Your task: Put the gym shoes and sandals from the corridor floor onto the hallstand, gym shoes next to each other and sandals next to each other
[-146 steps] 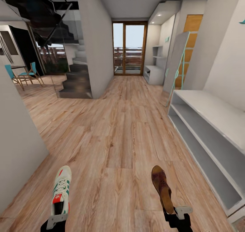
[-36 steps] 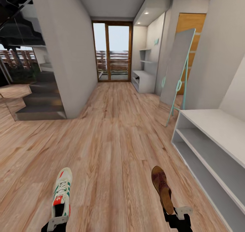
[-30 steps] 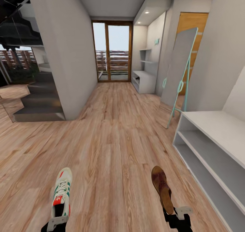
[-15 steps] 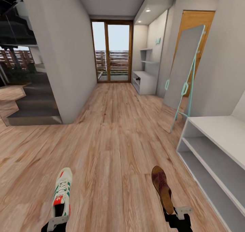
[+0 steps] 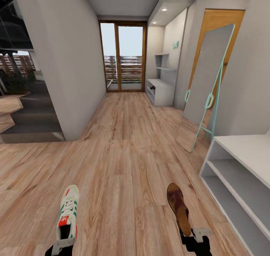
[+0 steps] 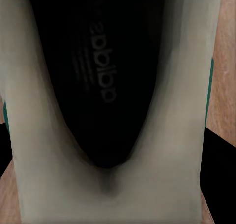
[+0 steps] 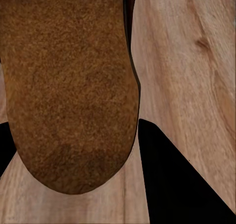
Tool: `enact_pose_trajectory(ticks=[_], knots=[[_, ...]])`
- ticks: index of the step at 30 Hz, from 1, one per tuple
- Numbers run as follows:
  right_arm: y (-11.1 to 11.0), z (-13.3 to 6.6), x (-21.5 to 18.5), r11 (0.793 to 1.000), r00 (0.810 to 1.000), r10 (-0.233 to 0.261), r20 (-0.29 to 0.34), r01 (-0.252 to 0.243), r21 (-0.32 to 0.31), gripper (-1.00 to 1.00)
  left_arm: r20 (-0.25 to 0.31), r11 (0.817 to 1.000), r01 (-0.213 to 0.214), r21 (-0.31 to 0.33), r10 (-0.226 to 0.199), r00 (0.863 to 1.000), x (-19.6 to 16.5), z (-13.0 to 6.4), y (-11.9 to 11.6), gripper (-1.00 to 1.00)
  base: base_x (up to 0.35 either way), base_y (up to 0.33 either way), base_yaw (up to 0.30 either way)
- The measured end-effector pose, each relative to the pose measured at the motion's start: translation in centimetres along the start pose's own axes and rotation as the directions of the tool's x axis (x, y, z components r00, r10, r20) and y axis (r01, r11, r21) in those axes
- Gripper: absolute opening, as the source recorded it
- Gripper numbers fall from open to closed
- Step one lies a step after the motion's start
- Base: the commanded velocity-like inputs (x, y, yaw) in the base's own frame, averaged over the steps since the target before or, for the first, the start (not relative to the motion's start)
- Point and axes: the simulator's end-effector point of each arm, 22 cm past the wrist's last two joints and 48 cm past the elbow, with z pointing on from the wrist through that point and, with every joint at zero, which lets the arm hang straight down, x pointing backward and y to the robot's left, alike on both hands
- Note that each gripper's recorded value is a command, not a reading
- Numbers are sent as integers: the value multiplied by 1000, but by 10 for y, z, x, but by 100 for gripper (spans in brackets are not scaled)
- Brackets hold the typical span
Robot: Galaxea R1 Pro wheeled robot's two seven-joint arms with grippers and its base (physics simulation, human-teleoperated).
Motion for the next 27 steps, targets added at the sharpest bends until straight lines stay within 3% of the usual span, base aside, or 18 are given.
enact_pose_trajectory(ticks=[27], knots=[[0,0,0,1000,1000,1,0,-1,0,-100,0,1000,0,0,0,1000,0,0,0,-100,336,0,0]])
